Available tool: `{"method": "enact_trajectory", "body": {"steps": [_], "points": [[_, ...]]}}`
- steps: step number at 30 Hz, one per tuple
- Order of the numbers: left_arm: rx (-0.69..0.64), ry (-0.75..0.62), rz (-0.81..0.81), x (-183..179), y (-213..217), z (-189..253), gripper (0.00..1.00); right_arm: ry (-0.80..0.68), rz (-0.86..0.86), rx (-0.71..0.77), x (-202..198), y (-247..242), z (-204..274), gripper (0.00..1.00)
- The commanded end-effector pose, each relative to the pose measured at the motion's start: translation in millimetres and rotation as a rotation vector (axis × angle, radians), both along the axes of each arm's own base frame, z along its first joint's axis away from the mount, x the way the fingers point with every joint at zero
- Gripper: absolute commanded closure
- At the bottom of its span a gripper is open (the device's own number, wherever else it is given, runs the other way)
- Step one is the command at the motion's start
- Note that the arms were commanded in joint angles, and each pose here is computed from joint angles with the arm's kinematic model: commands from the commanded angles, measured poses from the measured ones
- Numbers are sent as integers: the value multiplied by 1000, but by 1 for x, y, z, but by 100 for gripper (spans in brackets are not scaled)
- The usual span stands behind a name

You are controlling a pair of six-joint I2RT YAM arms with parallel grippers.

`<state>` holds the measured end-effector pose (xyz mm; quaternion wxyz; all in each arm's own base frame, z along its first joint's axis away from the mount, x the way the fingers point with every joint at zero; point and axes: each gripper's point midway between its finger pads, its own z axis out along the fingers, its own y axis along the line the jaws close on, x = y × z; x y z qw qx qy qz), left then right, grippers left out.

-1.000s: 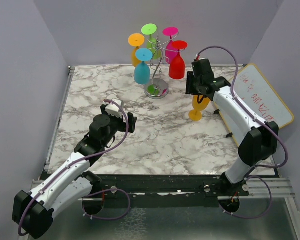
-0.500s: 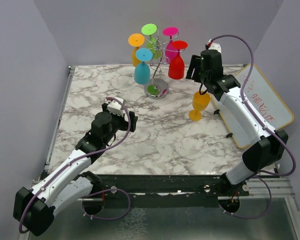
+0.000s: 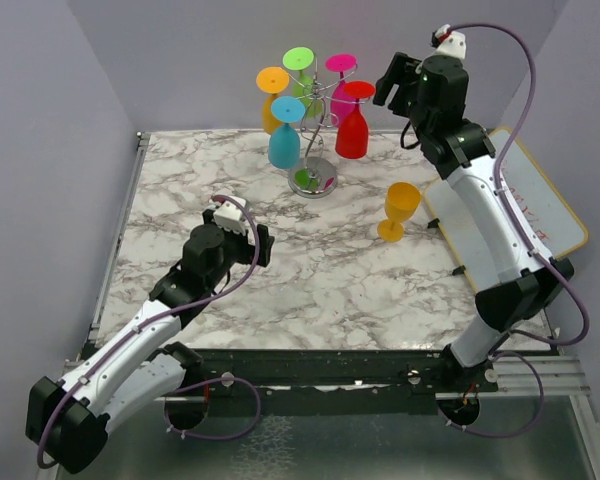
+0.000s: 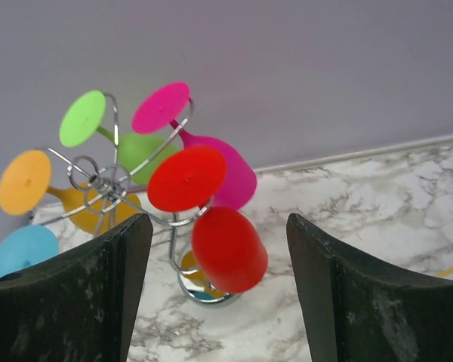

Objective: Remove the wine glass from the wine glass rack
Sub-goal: Pick up the wine glass from the wine rack.

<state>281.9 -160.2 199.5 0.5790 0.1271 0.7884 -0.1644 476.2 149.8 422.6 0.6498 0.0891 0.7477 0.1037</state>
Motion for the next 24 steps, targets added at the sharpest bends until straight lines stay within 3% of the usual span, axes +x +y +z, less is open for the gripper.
{"method": "enact_trajectory", "body": {"steps": [1,7,12,18,24], "points": [[-3,-13,37,-4,11,3,1,67,65,48,23,18,-11,23],[21,-5,45,-3,14,0,1,143,89,180,54,28,-33,22],[11,-5,34,-4,11,0,1,182,122,327,65,16,-51,29],[39,-1,44,0,13,-2,1,177,296,423,69,30,-52,31],[30,-8,23,-2,10,-1,1,183,312,469,72,27,-58,33]]}}
